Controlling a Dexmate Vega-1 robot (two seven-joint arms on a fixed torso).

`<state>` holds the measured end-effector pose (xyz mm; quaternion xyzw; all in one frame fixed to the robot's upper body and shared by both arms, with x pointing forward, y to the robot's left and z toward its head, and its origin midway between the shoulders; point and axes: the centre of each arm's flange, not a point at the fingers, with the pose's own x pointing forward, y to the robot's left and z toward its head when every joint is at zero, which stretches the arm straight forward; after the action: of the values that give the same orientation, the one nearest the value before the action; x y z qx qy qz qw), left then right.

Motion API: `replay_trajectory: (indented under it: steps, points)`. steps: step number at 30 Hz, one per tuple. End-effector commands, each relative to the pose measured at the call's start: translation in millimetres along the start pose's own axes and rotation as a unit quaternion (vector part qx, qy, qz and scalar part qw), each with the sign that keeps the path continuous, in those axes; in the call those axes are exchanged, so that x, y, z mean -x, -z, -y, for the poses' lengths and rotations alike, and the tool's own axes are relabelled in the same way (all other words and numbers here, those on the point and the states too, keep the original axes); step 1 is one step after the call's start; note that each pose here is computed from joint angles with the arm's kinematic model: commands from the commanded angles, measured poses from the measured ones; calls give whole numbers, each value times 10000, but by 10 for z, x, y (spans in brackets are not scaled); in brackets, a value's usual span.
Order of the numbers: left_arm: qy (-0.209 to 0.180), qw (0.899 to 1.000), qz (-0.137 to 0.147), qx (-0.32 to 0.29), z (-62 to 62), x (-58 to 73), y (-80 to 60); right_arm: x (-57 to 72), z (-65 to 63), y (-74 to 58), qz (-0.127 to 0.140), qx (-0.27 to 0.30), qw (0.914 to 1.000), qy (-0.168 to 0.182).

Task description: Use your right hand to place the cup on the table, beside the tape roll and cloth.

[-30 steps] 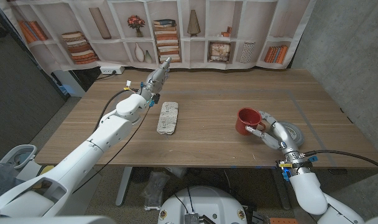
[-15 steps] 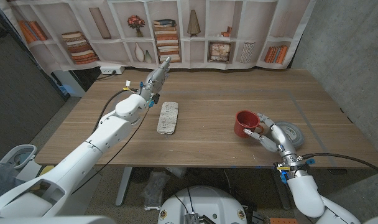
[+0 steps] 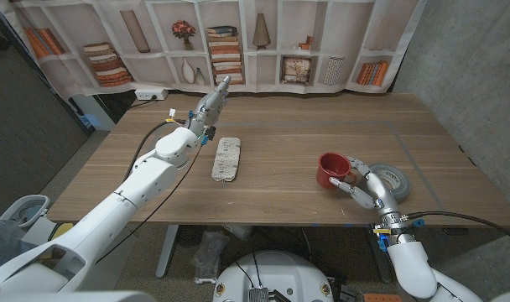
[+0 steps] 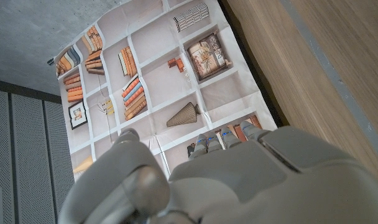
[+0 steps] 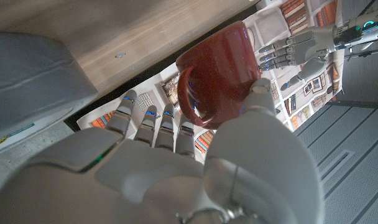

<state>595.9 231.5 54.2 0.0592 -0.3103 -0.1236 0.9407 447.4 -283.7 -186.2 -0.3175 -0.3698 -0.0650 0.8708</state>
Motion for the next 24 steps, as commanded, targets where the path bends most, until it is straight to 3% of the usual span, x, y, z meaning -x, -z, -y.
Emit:
replay_trajectory:
  steps: [1,24]
  points:
    - [31,10000,-29,-81,47,19,-41,72,-75,50,-21,208,9998,14]
    - [52,10000,-24,-69,40,-30,-68,87,-259,169,-106,390,9991,157]
